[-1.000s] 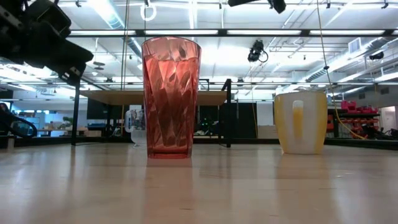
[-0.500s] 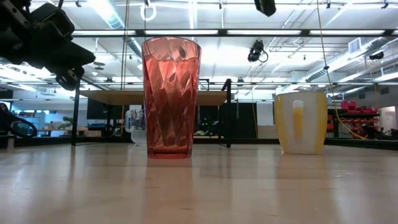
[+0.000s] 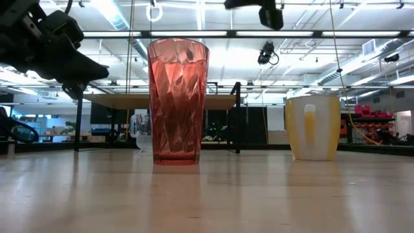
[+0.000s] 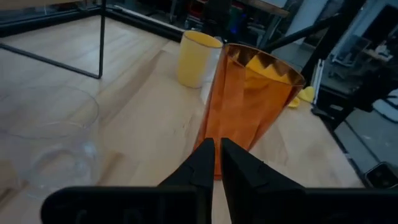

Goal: Stack small to large cups/mugs on shelf
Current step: Put the orange glass on the shelf

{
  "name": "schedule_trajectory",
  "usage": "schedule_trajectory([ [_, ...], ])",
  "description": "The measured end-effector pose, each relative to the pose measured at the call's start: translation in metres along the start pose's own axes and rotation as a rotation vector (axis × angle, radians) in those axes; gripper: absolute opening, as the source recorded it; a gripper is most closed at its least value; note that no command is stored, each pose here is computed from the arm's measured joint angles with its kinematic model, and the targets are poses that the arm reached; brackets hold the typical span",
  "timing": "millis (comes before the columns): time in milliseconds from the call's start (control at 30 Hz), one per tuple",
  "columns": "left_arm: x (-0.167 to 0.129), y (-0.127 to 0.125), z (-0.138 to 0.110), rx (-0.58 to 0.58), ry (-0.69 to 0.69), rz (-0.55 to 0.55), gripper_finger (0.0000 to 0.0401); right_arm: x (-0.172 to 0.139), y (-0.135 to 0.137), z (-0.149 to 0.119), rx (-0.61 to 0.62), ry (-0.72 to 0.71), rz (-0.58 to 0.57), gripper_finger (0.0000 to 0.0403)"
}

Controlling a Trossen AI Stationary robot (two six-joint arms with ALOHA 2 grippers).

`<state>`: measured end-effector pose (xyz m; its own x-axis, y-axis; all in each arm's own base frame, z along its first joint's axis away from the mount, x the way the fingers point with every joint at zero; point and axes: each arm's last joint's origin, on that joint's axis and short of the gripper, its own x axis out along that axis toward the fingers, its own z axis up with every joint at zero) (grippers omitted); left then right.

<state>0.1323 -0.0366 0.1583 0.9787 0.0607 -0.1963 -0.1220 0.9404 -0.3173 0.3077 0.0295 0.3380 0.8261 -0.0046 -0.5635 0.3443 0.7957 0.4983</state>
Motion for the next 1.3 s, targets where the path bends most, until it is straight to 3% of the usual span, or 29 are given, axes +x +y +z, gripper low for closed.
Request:
schedule_trajectory([
  [233,0.008,-0.002,-0.005,0.047,0.02,0.008,0.0035,0.019,-0.026,0.012,-0.006,0.065,-0.018,0.0084],
  [400,0.013,-0.003,-0.008,0.052,0.028,0.012,0.0042,0.057,-0.043,0.003,0.053,0.2,-0.054,0.0132],
  [533,0.017,-0.004,-0.01,0.041,0.03,0.013,0.0046,0.076,-0.048,0.0,0.043,0.268,-0.119,0.0146],
  [867,0.025,-0.007,-0.014,0.017,0.036,-0.034,0.006,0.067,-0.007,0.025,-0.164,0.213,-0.253,0.0138],
  [1300,0.043,-0.017,-0.014,0.107,0.042,-0.073,0.0095,0.085,0.011,0.009,-0.229,0.285,-0.257,0.0137],
])
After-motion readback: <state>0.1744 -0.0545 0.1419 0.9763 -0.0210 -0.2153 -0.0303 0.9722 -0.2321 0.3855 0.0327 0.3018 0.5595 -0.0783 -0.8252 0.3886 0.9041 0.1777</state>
